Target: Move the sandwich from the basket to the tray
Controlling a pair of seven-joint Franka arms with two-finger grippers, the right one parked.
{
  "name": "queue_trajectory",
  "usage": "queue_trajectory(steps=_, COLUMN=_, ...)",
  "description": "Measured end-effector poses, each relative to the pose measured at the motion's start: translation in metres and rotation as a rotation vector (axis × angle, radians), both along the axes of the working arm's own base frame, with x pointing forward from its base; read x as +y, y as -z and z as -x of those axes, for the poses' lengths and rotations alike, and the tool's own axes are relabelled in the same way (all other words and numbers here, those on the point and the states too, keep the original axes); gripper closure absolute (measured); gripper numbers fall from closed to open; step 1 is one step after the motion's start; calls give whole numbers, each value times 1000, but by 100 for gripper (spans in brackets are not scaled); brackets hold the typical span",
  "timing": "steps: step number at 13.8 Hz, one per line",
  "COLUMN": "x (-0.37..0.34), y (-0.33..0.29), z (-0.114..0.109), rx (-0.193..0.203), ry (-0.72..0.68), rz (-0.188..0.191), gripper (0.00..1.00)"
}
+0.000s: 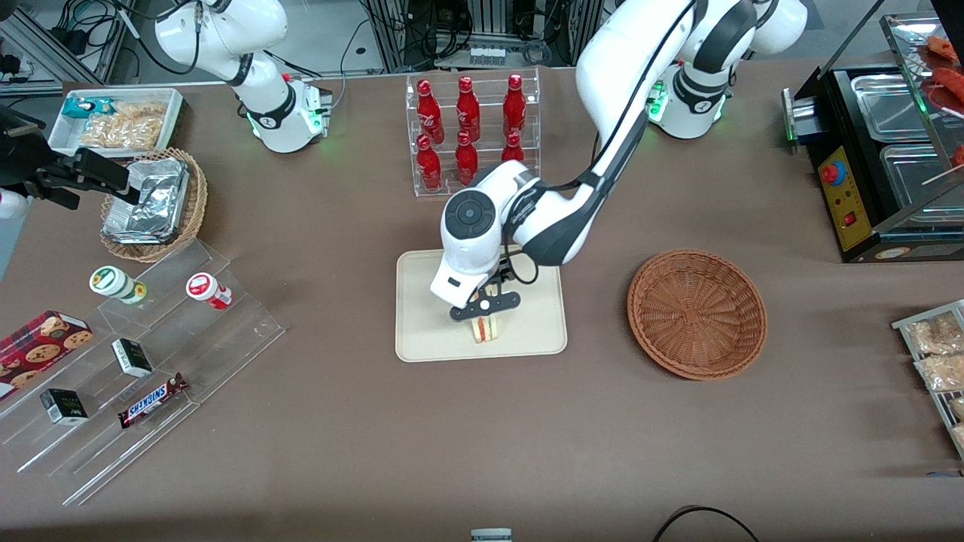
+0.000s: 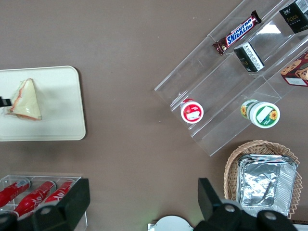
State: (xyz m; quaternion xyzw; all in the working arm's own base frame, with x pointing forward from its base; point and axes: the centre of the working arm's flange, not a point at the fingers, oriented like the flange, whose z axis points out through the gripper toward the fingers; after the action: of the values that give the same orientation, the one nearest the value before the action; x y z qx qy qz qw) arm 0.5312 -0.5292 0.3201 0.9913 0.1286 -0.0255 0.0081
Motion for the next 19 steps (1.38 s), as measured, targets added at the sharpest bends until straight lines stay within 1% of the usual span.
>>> queue_trajectory(steps=1, x=10, y=-15, z=-5, rx=5, ry=-7, rz=-15, gripper=0)
queue_trajectory(steps=2, x=23, y=-30, z=-9, rx=19, ry=2, rz=-32, gripper=0)
queue_trajectory(steps=3, x=38, y=-45, z=-13, rx=40, ry=13, rz=-52, gripper=0)
queue_trajectory(steps=5, x=81, y=-73, z=-26, rx=104, ry=-6, rz=-102, gripper=0)
queue_trajectory(steps=6, x=104, y=-84, z=-33, rx=127, ry=-21, rz=-114, gripper=0)
queue_trajectory(steps=7, x=128, y=-92, z=-40, rx=139, ry=-35, rz=-118, gripper=0)
queue_trajectory(steps=9, x=173, y=-103, z=-49, rx=162, ry=-26, rz=-116, gripper=0)
queue_trajectory(steps=11, x=216, y=-110, z=-52, rx=182, ry=-14, rz=-112, gripper=0)
queue_trajectory(steps=14, x=289, y=-127, z=-52, rx=202, ry=36, rz=-86, gripper=0)
queue_trajectory(steps=17, x=356, y=-153, z=-43, rx=202, ry=82, rz=-51, gripper=0)
queue_trajectory(steps=19, x=388, y=-175, z=-33, rx=206, ry=103, rz=-43, gripper=0)
